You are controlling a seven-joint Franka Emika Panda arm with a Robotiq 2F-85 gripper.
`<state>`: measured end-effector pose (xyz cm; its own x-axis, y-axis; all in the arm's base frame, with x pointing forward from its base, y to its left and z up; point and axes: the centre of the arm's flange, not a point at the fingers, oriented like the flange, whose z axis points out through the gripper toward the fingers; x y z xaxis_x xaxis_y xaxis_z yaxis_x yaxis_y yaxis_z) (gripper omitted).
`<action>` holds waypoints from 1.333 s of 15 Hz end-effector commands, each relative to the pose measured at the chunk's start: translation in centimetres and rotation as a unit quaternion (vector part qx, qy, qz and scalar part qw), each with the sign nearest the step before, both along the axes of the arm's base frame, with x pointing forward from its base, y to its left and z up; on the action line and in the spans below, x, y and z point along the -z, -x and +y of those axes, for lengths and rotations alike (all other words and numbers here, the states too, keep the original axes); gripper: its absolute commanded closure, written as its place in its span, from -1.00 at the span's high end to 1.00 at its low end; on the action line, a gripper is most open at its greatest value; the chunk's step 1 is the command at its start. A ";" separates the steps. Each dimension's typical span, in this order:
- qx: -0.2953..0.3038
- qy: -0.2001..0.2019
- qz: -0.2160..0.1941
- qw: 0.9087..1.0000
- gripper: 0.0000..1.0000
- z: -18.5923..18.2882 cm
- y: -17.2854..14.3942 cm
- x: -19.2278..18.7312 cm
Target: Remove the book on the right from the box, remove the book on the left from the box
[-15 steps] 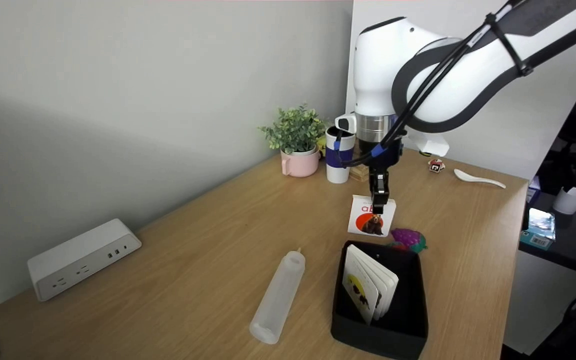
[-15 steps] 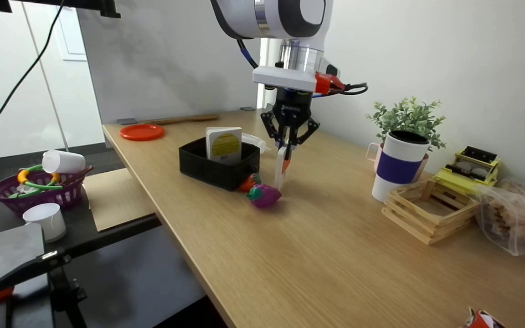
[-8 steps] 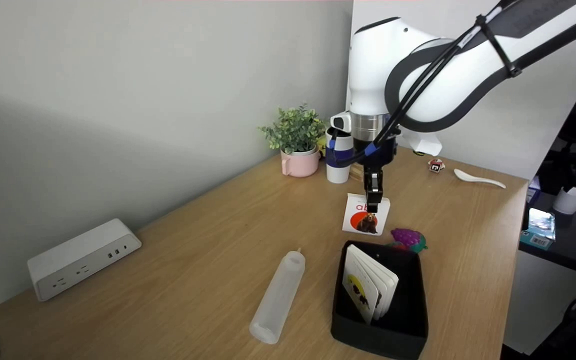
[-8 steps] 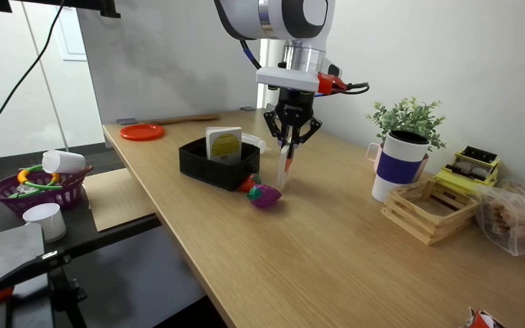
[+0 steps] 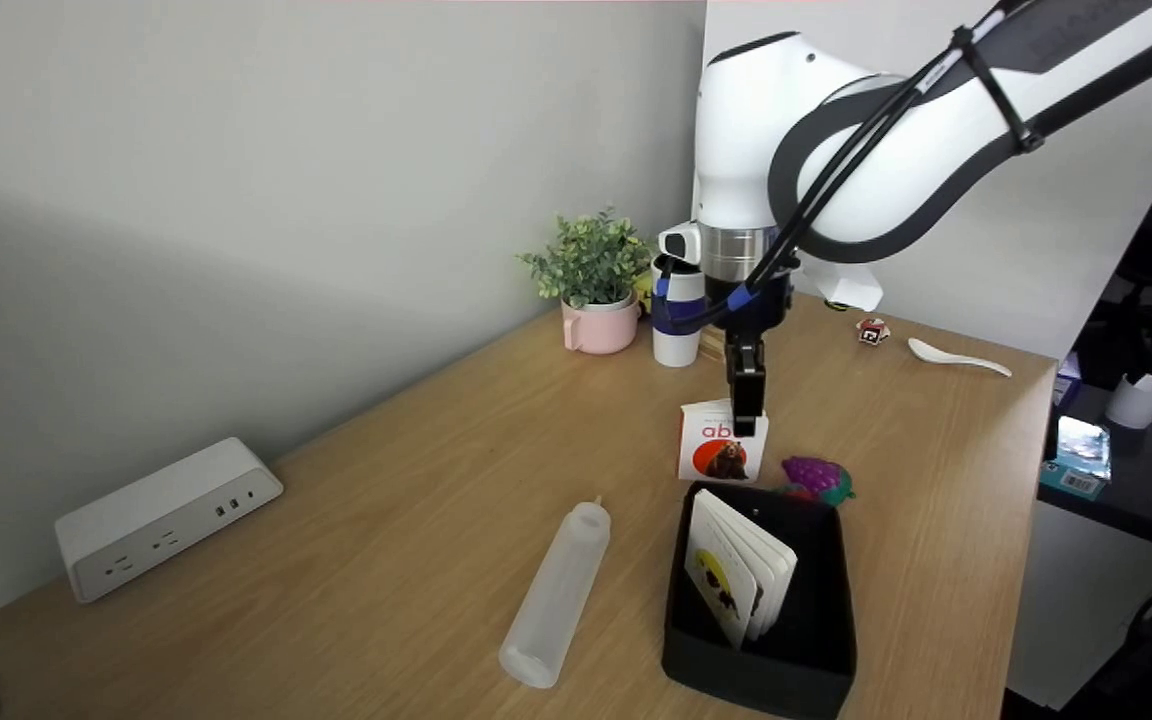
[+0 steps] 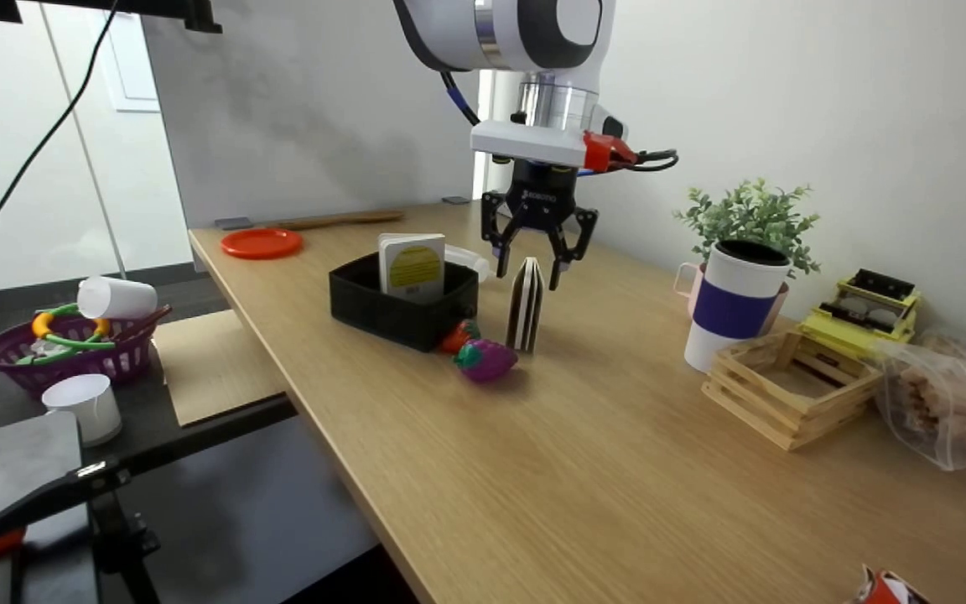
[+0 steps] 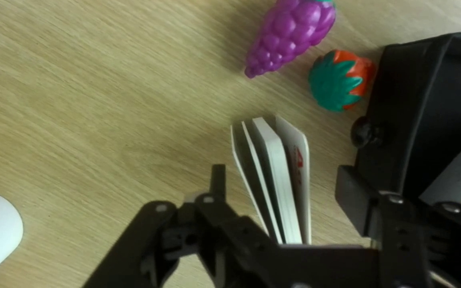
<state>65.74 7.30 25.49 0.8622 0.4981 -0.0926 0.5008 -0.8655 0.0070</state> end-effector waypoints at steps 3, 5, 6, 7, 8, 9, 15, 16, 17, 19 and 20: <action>-0.002 0.001 -0.003 1.000 1.00 0.7 -0.1 -1.3; -0.009 0.013 -0.014 1.000 1.00 1.5 0.4 -3.0; -0.014 0.019 -0.020 1.000 1.00 1.9 0.6 -3.7; -0.019 0.028 -0.027 0.999 1.00 2.5 0.9 -4.8; -0.025 0.039 -0.035 0.998 1.00 3.2 1.2 -5.8; -0.031 0.053 -0.043 0.997 1.00 4.1 1.6 -6.9; -0.056 0.099 -0.062 0.992 1.00 9.6 3.6 -11.5; -0.052 0.094 -0.061 0.992 1.00 10.5 3.9 -11.7; -0.044 0.080 -0.059 0.994 1.00 11.4 4.3 -11.9; -0.026 0.051 -0.059 0.997 1.00 12.9 4.8 -11.8; -0.007 0.030 -0.063 0.998 1.00 13.7 4.9 -11.6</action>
<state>62.17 19.73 37.18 0.8288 0.5569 -0.0543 0.5563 -0.8097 0.1866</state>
